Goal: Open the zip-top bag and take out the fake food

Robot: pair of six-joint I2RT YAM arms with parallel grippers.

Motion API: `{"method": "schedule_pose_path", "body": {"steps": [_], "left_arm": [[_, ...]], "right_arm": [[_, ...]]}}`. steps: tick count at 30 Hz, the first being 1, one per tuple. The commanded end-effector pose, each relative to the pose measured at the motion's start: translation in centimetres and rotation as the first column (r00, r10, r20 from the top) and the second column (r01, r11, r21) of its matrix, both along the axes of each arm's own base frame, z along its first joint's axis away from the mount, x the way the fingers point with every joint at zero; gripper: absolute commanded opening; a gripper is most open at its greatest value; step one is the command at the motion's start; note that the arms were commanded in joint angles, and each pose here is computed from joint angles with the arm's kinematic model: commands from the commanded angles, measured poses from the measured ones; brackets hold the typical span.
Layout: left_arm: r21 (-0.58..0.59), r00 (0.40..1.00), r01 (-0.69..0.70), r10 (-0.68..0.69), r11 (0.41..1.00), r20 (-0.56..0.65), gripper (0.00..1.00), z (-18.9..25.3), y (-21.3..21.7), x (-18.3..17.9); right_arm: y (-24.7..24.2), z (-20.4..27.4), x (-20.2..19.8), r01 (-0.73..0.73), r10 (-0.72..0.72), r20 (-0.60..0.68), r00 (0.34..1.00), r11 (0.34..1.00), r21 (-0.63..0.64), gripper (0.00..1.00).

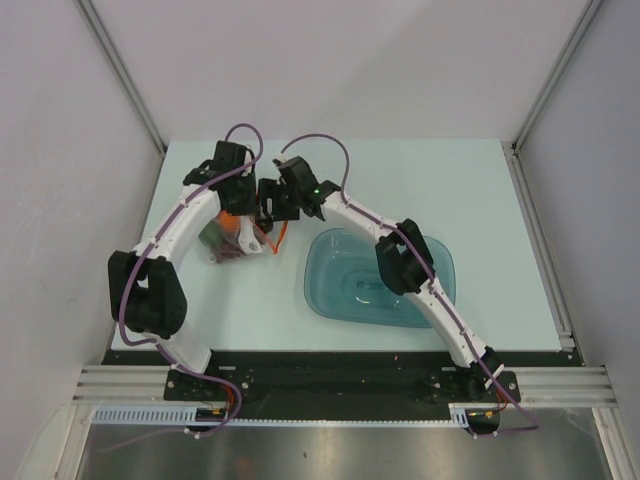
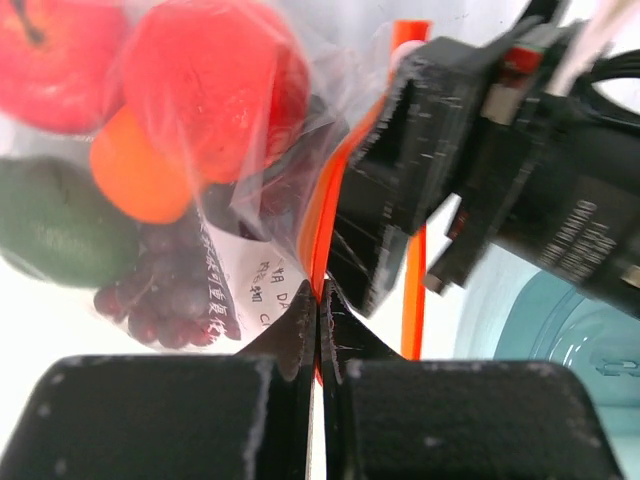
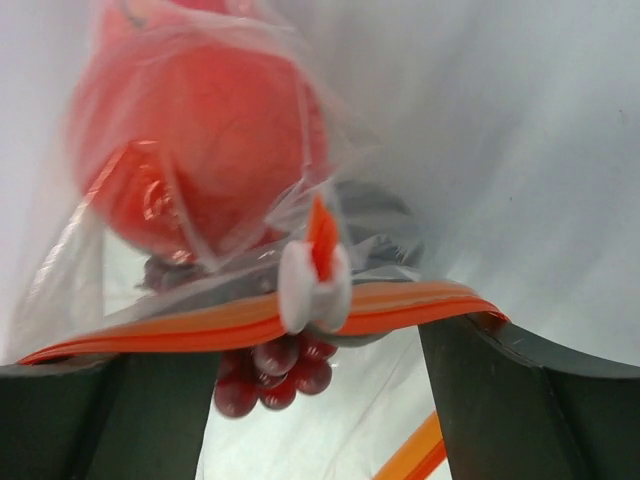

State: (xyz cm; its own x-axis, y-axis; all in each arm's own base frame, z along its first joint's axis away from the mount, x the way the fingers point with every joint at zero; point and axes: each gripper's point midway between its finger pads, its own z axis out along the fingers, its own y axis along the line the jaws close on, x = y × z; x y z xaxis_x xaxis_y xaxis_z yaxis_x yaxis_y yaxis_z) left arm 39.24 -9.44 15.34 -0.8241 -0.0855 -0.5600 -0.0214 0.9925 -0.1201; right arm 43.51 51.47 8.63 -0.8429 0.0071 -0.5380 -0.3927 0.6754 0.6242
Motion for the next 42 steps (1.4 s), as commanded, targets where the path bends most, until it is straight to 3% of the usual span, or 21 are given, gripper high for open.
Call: {"method": "schedule_pose_path", "body": {"steps": [1, 9, 11, 13, 19, 24, 28, 34, 37, 38, 39, 42], "left_arm": [[-0.044, 0.999, 0.019, -0.018, 0.999, 0.033, 0.00, 1.4, -1.0, -0.4], [-0.024, 1.000, 0.025, -0.025, 0.999, 0.017, 0.00, 1.0, -0.9, -0.5], [-0.011, 1.000, 0.019, -0.018, 1.000, 0.014, 0.00, 1.0, -0.6, -0.5], [0.015, 1.000, 0.004, -0.004, 1.000, 0.015, 0.00, 0.9, -0.1, -0.4], [0.058, 0.999, -0.041, 0.041, 0.997, 0.008, 0.00, 0.6, 1.4, -0.7], [0.049, 0.996, -0.087, 0.086, 0.995, 0.017, 0.00, 0.6, 2.5, -0.8], [0.051, 0.995, -0.103, 0.102, 0.993, 0.019, 0.00, 0.7, 3.1, -0.6], [0.055, 0.996, -0.092, 0.091, 0.994, 0.022, 0.00, 0.7, 3.4, -0.6], [0.055, 0.996, -0.081, 0.079, 0.995, 0.031, 0.00, 0.8, 3.4, -0.8], [0.056, 0.996, -0.080, 0.078, 0.995, 0.031, 0.00, 0.8, 3.4, -0.9], [0.057, 0.997, -0.079, 0.077, 0.995, 0.028, 0.00, 0.9, 3.5, -1.0], [0.051, 0.997, -0.070, 0.068, 0.996, 0.037, 0.00, 1.2, 3.4, -1.3]], "right_arm": [[1.3, -1.6, 0.8, 0.015, -0.016, 0.047, 0.999, 1.000, 0.010, 0.80], [2.3, -2.5, 0.8, 0.025, -0.027, 0.035, 0.999, 0.999, 0.035, 0.80], [2.3, -2.0, 1.1, 0.033, -0.034, 0.042, 0.999, 0.999, 0.039, 0.68], [2.4, -0.5, 1.2, 0.032, -0.035, 0.057, 0.998, 0.998, 0.056, 0.48], [1.8, 4.6, 1.0, 0.031, -0.039, 0.107, 0.994, 0.996, 0.078, 0.12], [0.7, 7.1, 0.0, 0.027, -0.033, 0.108, 0.994, 0.998, 0.064, 0.00], [-0.1, 9.9, -1.6, 0.012, -0.018, 0.087, 0.996, 0.997, 0.071, 0.00], [-3.4, 10.4, -4.7, -0.033, 0.034, 0.012, 0.999, 0.999, -0.030, 0.00], [-6.7, 10.3, -7.0, -0.065, 0.062, -0.036, 0.997, 0.992, -0.110, 0.00], [-7.9, 12.7, -8.2, -0.075, 0.075, -0.012, 0.997, 0.992, -0.101, 0.00], [-9.5, 10.2, -9.3, -0.098, 0.090, -0.051, 0.995, 0.982, -0.161, 0.00], [-13.8, 10.1, -12.5, -0.117, 0.103, -0.076, 0.992, 0.971, -0.209, 0.00]]}}
